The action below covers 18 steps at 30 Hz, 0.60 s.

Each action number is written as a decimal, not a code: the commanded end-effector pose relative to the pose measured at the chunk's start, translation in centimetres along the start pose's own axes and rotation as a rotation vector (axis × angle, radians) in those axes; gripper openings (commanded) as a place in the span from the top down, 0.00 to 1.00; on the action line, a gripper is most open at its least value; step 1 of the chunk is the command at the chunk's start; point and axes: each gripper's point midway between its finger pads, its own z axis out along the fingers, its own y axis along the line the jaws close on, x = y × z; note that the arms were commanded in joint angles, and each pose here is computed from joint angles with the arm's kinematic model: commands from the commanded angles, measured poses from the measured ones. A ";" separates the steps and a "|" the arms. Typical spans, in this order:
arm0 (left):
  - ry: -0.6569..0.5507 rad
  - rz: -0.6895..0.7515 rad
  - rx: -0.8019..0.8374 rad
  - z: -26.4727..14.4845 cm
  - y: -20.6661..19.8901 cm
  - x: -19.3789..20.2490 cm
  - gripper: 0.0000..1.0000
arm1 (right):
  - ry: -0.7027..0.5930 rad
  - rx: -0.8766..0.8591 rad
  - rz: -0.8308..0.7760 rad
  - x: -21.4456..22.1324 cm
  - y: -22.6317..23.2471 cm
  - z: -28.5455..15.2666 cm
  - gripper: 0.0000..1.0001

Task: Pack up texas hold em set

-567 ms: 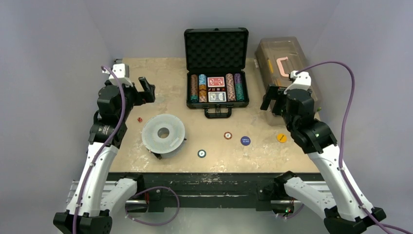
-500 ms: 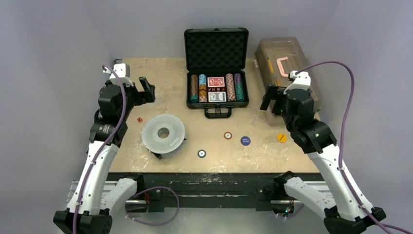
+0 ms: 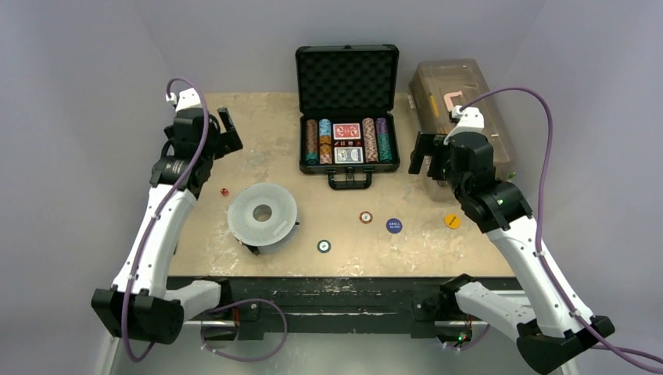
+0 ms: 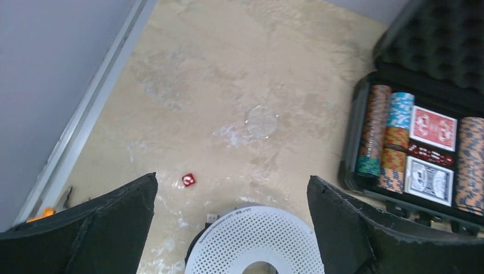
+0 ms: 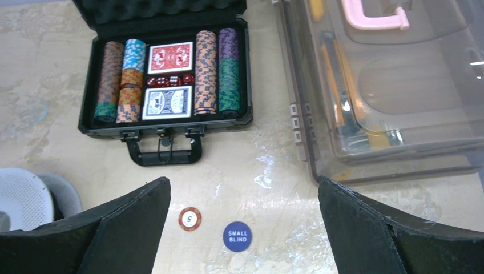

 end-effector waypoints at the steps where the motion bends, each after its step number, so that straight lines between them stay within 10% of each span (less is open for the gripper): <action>1: 0.105 -0.058 -0.230 1.5 3.4 1.3 0.00 | -0.040 -0.075 0.025 -2.1 1.3 -1.2 0.01; 18: 0.681 -0.436 -0.390 10.4 8.4 14.2 0.13 | -0.067 -0.145 0.029 -1.8 2.0 -2.0 0.01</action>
